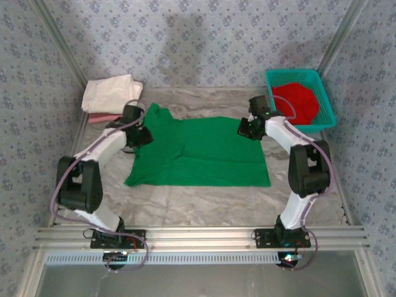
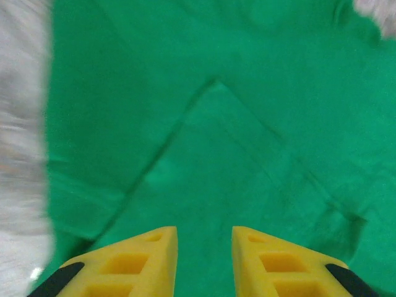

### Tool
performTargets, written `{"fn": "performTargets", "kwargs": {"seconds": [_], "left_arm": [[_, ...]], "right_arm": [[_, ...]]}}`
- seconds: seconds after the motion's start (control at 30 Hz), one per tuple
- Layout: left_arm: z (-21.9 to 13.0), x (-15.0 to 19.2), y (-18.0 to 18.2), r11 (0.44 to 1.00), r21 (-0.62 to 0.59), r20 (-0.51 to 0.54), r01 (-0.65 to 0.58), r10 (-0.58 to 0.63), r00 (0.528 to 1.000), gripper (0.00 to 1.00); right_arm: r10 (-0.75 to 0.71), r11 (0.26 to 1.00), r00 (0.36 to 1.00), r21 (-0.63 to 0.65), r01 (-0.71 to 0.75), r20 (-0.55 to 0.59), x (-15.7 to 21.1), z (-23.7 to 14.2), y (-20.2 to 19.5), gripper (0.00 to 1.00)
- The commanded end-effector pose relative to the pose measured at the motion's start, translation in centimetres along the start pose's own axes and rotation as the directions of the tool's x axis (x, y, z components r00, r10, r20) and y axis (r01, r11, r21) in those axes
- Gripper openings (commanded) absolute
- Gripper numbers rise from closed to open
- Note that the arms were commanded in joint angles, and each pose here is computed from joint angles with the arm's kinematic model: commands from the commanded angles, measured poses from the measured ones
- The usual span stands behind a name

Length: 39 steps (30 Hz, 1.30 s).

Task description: Fold and stack the t-shirts

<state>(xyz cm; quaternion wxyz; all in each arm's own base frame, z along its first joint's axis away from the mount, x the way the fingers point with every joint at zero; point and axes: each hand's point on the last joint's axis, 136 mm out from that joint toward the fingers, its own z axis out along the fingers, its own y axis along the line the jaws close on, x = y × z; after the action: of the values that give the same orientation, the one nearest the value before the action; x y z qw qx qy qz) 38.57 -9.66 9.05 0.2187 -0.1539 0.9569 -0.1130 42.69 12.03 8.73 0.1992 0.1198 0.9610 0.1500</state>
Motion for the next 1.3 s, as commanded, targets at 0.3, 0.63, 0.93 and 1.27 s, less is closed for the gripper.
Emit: {"fn": "performTargets", "kwargs": {"seconds": [0.3, 0.63, 0.93, 1.27], "left_arm": [[4.8, 8.2, 3.3, 0.998, -0.028, -0.147, 0.061, -0.065, 0.987, 0.26], [-1.0, 4.7, 2.1, 1.000, -0.014, -0.004, 0.000, 0.000, 1.000, 0.35], [0.1, -11.4, -4.8, 0.969, 0.007, 0.096, -0.245, 0.244, 0.965, 0.56], [8.5, -16.1, -4.7, 0.966, -0.044, -0.026, -0.254, 0.253, 0.967, 0.65]], "right_arm": [[0.228, 0.973, 0.969, 0.064, -0.223, -0.090, 6.7, 4.2, -5.4, 0.00], [0.302, 0.953, 0.952, 0.047, -0.299, -0.052, 7.4, 1.2, -6.7, 0.00], [0.179, 0.979, 0.976, -0.124, -0.163, 0.124, -1.3, -3.0, 0.2, 0.18], [-0.071, 0.997, 0.994, 0.018, 0.069, 0.087, -7.1, -0.5, 0.4, 0.41]]}}
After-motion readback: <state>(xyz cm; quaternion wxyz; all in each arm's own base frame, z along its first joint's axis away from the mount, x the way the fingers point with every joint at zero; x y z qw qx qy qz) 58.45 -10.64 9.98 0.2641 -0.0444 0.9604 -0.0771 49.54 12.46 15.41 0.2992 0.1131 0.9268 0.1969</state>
